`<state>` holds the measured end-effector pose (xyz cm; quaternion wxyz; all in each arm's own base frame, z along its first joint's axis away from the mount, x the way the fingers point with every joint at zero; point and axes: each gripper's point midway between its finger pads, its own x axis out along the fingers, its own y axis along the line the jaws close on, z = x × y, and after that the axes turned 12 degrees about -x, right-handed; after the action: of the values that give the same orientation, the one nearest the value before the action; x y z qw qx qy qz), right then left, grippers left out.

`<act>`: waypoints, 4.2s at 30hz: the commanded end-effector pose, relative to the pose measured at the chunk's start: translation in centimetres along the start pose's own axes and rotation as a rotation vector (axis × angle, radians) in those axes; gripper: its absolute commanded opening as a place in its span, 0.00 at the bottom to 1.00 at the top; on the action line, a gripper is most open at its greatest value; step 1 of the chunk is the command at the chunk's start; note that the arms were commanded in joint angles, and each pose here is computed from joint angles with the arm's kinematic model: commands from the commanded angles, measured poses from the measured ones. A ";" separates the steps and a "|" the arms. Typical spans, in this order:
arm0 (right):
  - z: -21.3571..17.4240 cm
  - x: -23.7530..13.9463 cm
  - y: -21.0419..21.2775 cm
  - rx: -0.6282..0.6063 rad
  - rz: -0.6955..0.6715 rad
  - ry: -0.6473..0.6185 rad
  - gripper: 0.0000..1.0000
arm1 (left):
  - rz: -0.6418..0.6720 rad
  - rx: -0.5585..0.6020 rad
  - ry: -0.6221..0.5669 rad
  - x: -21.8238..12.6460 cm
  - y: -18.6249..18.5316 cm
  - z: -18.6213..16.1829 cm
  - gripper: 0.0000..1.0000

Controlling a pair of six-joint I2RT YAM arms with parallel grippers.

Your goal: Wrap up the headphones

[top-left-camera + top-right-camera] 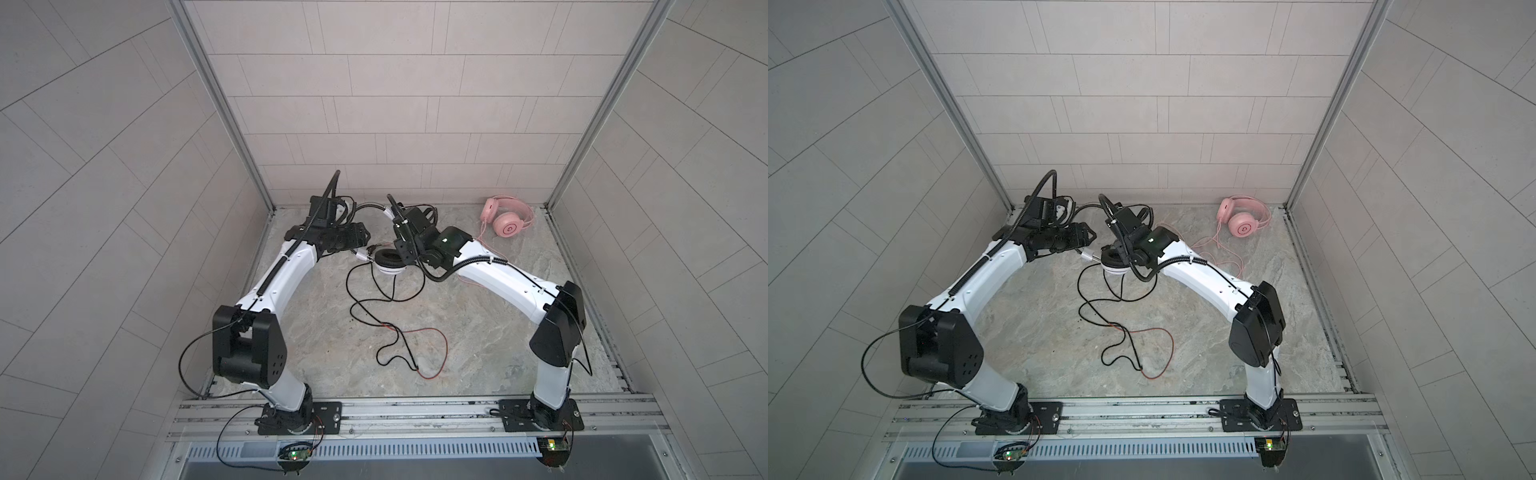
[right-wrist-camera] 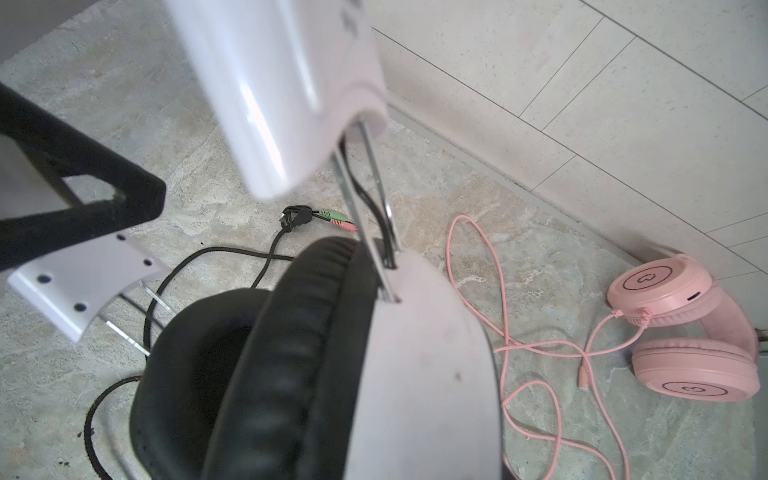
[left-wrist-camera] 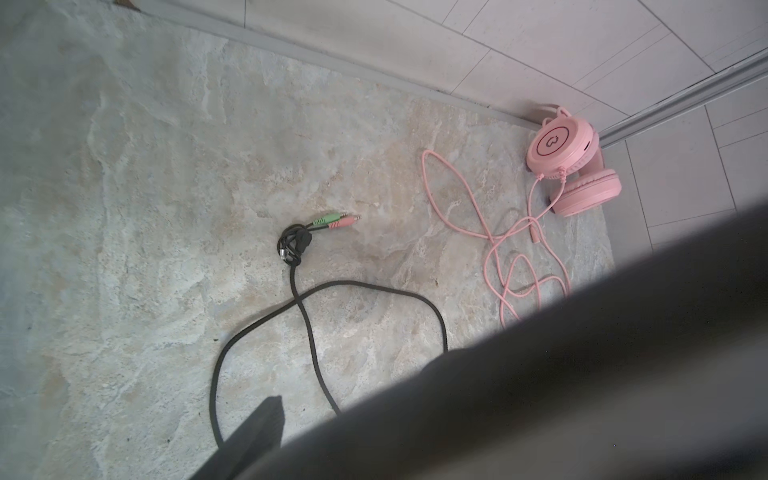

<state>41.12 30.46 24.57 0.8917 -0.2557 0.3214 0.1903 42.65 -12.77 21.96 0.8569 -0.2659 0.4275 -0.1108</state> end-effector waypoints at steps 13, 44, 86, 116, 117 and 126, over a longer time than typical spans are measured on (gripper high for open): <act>-0.3 -1.5 -0.1 0.002 0.075 0.011 0.49 | -0.005 0.130 -0.039 -0.7 -1.1 0.5 0.75; 0.4 -5.6 -0.9 0.032 0.209 -0.104 0.51 | 0.046 0.166 0.102 1.9 -1.1 -1.6 0.12; -6.6 8.0 12.0 0.331 0.579 -0.250 0.90 | -0.290 -0.275 -0.436 -10.9 5.2 11.3 0.00; -6.1 -7.4 -6.7 0.244 0.157 -0.307 0.00 | -0.190 -0.442 -0.524 -12.1 11.5 12.4 0.00; -5.4 -9.2 -7.6 0.240 0.133 -0.340 0.00 | -0.190 -0.437 -0.526 -12.2 11.4 12.3 0.00; -5.3 -10.3 -6.5 0.084 0.130 -0.243 0.00 | -0.167 -0.402 -0.529 -12.1 10.9 12.0 0.00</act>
<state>33.97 20.68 36.63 0.9489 -0.0938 0.1312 0.2714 44.67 6.44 26.98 0.8407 -0.4974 0.2137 0.0043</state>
